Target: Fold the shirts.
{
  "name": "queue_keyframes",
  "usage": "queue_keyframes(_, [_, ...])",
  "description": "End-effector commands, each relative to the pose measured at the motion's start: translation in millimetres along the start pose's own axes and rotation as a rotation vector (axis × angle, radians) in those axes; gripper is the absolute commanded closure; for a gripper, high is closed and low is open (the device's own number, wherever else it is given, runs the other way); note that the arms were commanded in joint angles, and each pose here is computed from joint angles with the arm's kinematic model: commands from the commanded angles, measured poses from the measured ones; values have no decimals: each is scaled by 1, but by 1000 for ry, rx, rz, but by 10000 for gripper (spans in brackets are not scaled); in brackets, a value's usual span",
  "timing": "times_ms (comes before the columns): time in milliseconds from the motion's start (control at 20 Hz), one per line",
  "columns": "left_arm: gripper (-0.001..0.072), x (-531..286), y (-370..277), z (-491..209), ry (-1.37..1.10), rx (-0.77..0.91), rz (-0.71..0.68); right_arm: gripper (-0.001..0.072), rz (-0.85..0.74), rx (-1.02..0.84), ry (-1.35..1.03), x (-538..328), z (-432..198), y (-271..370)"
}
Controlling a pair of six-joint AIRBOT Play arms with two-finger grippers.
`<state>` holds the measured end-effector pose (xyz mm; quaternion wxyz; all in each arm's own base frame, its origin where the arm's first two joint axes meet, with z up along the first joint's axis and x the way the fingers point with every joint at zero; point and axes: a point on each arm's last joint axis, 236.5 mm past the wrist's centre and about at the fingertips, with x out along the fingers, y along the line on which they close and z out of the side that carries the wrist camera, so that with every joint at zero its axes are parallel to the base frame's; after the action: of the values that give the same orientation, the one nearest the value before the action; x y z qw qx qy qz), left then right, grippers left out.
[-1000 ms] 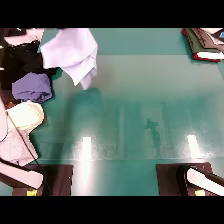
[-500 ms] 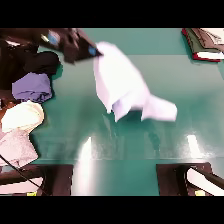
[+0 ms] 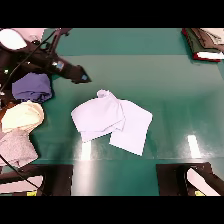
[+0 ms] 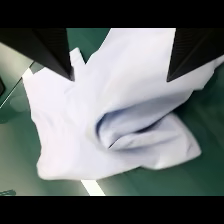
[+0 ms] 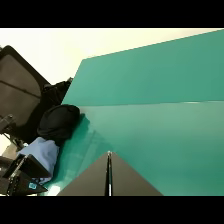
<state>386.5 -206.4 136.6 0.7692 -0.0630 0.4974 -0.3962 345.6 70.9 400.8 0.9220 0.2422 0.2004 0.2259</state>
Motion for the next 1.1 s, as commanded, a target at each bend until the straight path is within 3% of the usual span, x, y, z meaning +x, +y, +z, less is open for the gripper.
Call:
queue_keyframes(0, [37, -4, 53, -60, 82, -230, 36, 693, 4, -13, -5, -6, -1, 7])
queue_keyframes(250, [37, 35, 75, -170, 162, -466, 5, 693, 5, -6, 20, -3, -6, 4])
queue_keyframes(450, [37, 64, 85, -212, 174, -573, 19, 693, 6, -6, 21, -3, -6, 4])
queue_keyframes(900, [43, 90, 81, -200, 137, -472, 85, 693, 6, -6, 22, -3, -6, 4])
queue_keyframes(1050, [653, 94, 74, -197, 137, -466, 79, 693, 3, -6, 38, -3, -10, 3])
